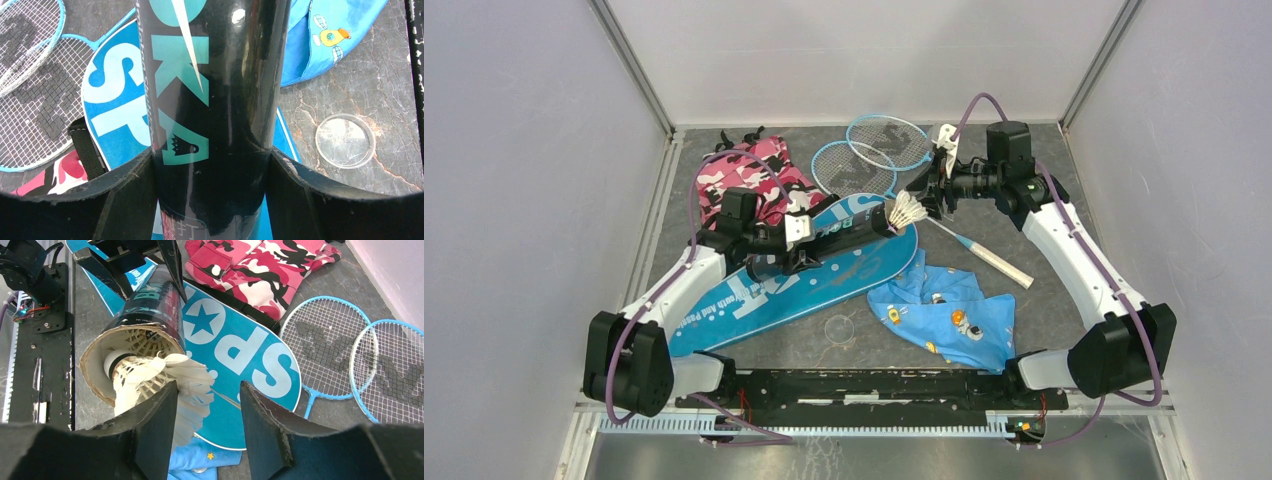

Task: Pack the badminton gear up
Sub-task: Place the shuttlecock at the shuttle tube.

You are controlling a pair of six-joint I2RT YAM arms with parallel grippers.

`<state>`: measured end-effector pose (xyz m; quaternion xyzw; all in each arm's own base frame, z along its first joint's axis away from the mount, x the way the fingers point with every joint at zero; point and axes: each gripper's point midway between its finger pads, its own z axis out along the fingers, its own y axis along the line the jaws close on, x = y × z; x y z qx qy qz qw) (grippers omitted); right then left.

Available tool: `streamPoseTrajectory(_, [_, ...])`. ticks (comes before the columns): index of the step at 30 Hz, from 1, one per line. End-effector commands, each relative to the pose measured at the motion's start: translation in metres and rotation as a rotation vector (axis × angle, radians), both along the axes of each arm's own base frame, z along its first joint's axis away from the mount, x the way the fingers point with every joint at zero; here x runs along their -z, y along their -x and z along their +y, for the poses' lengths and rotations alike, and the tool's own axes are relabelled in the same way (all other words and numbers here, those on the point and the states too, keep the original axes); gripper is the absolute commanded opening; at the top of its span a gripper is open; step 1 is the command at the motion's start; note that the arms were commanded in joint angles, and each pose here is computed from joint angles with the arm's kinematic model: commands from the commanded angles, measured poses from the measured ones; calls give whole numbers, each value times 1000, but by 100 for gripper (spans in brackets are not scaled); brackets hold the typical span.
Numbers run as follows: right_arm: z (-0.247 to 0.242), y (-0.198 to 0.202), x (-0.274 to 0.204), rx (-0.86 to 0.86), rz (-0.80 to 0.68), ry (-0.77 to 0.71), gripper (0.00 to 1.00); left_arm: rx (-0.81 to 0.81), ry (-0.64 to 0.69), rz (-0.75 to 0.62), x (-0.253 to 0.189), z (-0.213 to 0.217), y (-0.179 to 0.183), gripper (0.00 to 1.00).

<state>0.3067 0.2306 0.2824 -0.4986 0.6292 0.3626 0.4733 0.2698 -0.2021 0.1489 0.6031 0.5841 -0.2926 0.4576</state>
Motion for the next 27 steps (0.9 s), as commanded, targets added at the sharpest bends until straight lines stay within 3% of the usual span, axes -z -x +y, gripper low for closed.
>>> streamPoseTrajectory(1, [4,5,-17,-23,-56,-11,55,65,42,-120,-30,-12,-11,2])
streamPoseTrajectory(27, [13,4,-15,55,-98,28,83,32,-3,-108,-21,-11,-18,2])
